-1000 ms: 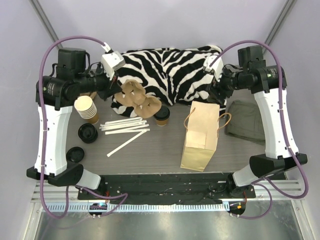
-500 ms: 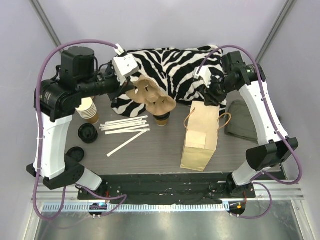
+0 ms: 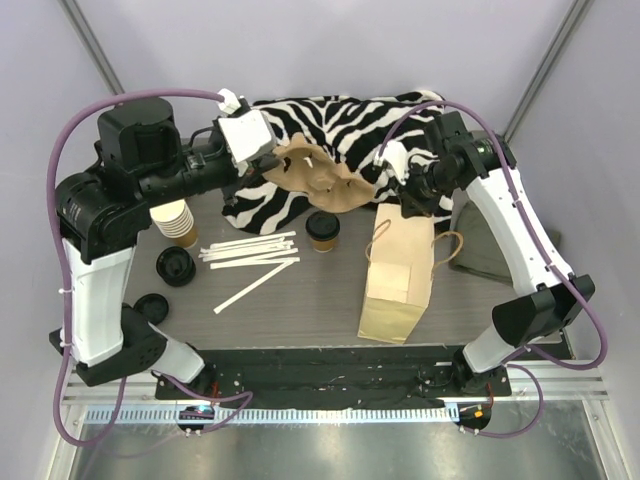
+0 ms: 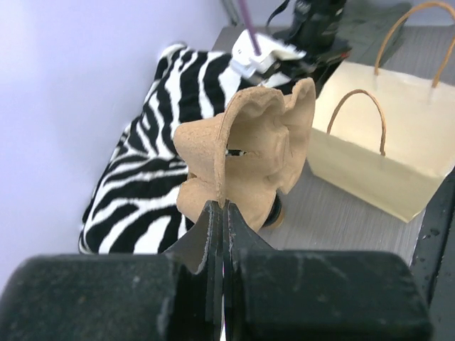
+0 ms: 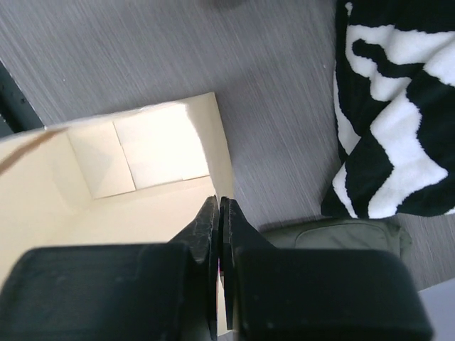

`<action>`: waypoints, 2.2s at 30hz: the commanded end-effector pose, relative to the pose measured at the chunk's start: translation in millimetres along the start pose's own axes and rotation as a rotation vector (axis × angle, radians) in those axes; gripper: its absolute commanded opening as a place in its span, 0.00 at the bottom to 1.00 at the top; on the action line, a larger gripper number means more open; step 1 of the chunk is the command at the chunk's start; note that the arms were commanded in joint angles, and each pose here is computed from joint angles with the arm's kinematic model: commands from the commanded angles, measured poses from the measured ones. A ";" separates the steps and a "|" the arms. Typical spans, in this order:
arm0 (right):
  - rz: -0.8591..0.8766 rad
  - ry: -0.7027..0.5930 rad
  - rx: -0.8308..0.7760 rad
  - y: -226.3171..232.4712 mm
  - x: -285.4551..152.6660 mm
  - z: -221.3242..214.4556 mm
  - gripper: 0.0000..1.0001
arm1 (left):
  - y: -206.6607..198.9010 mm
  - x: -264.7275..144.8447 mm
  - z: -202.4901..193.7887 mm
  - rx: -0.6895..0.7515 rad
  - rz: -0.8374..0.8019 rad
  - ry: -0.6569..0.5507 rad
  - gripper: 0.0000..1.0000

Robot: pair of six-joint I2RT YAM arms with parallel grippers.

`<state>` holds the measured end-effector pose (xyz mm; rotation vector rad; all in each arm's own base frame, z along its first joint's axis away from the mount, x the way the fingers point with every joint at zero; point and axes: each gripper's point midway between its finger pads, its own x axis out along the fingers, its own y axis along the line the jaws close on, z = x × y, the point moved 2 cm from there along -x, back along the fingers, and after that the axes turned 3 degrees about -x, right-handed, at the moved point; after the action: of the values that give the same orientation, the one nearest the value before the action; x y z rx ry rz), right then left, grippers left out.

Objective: Pack the takeout coffee

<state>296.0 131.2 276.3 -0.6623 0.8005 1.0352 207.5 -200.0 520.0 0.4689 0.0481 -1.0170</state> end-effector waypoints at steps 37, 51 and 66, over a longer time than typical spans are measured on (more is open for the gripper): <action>-0.093 -0.105 0.034 20.6 -38.1 49.3 0.01 | -82.4 49.2 2.9 0.320 -0.146 0.087 0.00; -0.210 -0.076 0.055 24.2 -42.3 62.5 0.01 | -104.5 53.4 22.6 0.614 -0.122 0.082 0.00; -0.252 -0.055 0.054 23.8 -41.2 65.0 0.01 | -119.5 49.6 20.1 0.696 -0.125 0.106 0.00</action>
<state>279.8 171.1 323.2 -0.6911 0.7534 0.8233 129.1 -307.5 484.1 1.1484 -0.1990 -1.1512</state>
